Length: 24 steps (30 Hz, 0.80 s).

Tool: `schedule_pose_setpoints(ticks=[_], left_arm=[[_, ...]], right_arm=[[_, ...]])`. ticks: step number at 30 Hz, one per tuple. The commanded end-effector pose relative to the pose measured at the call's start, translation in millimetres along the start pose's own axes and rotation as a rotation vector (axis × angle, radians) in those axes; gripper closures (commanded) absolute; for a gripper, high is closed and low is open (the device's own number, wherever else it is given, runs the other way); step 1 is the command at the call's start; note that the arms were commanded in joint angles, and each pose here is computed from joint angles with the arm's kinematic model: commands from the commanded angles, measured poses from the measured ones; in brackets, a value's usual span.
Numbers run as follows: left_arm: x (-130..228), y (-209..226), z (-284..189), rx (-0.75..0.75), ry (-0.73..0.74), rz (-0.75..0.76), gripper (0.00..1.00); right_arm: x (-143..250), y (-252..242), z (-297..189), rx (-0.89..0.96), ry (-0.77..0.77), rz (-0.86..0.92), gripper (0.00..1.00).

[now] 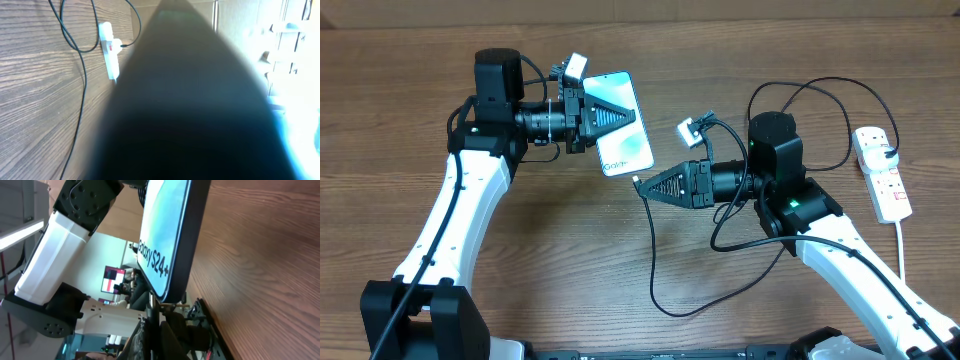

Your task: Plug charger to phone and switch on socket

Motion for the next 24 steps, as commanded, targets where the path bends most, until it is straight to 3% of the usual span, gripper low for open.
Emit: schedule_pose_setpoints(ticks=[1,24], left_arm=[[1.8,-8.7,3.5,0.016,0.018,0.012,0.96],[1.8,-7.2,12.9,-0.016,0.005,0.007,0.96]], right_arm=[[-2.1,2.6,-0.9,0.002,-0.016,0.004,0.96],[-3.9,3.6,-1.0,0.001,-0.026,0.023,0.96]])
Point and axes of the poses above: each gripper's point midway between its finger pads, its own z axis out along the fingers, its own y axis along the line the jaws close on, x = y × z, the point moved 6 cm from there along -z, back along the fingers, and after that the axes turned 5 degrees about z, right-handed, at the moved point
